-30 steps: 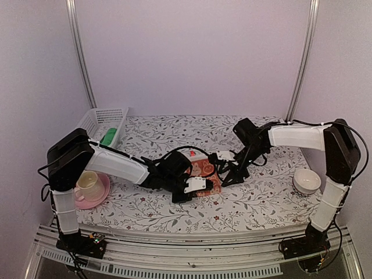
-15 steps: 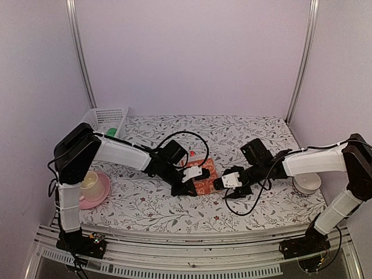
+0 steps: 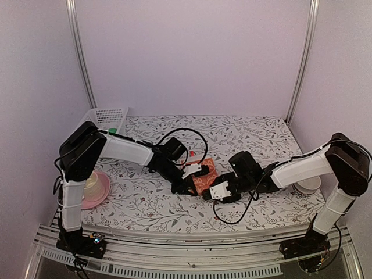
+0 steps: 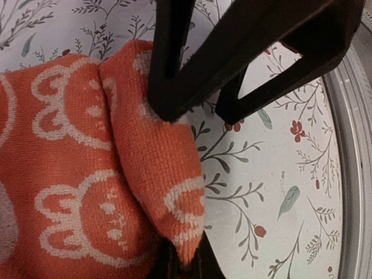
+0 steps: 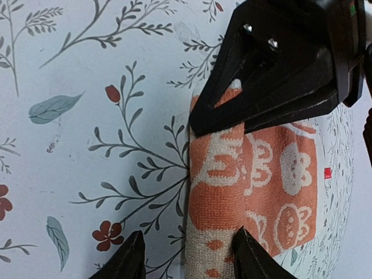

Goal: Roll the towels
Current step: Roll the towel at the center of the board.

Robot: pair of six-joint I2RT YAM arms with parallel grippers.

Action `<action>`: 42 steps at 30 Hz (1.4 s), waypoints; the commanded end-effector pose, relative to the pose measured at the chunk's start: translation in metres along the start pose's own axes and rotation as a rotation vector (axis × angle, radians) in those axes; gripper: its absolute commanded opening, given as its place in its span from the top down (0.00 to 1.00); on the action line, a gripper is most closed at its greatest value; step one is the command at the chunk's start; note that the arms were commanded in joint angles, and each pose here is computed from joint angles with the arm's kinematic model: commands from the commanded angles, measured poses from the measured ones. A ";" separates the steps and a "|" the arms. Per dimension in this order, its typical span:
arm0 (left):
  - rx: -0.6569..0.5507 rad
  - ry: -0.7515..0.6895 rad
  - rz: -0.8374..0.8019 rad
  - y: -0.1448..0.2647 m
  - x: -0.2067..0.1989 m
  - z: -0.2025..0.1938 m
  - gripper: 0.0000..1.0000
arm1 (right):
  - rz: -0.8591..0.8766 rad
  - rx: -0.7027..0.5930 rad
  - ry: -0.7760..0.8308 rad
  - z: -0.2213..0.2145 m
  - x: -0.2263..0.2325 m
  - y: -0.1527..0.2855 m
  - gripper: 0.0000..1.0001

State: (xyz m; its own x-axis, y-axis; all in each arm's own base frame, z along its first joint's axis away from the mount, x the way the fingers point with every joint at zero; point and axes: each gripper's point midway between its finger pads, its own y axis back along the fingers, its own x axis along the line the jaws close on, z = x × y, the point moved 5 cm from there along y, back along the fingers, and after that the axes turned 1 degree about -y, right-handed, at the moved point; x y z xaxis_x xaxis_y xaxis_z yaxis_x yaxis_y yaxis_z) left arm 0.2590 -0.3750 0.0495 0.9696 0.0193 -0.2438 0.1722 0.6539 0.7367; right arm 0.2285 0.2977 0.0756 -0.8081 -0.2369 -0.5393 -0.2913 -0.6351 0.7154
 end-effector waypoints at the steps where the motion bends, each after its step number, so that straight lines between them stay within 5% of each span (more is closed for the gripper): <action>1: 0.196 0.152 -0.082 -0.021 -0.010 -0.060 1.00 | -0.088 0.085 -0.006 -0.011 -0.009 -0.012 0.49; 6: 0.201 0.159 -0.092 -0.021 -0.009 -0.062 1.00 | -0.092 0.111 0.009 -0.015 -0.007 -0.017 0.61; 13: 0.201 0.152 -0.066 -0.015 -0.004 -0.061 1.00 | -0.057 0.128 0.021 -0.017 0.002 -0.022 0.93; 15: 0.198 0.137 -0.027 -0.008 -0.004 -0.058 0.91 | -0.030 0.135 0.010 -0.018 0.003 -0.023 0.96; 20: 0.166 0.092 0.120 0.019 -0.001 -0.041 0.53 | 0.059 0.129 -0.033 -0.014 0.009 -0.024 0.97; 25: 0.076 0.021 0.315 0.053 -0.008 -0.020 0.37 | 0.167 0.094 -0.105 -0.006 0.005 -0.022 0.97; 31: 0.027 -0.112 0.541 0.065 -0.023 -0.016 0.39 | 0.362 0.076 -0.245 -0.002 -0.007 -0.025 0.97; 42: -0.044 -0.458 0.777 0.066 -0.056 -0.017 0.60 | 0.750 0.138 -0.541 -0.022 -0.004 -0.043 0.95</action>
State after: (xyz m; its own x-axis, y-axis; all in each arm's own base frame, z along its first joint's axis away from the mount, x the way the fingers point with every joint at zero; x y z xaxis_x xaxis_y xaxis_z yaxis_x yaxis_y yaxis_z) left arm 0.2039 -0.3051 0.0695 0.8982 0.1462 0.4145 -0.4225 0.5473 0.7224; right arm 0.2796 0.3329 0.0632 -0.9761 -0.2158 0.0273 0.1302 -0.4792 0.8680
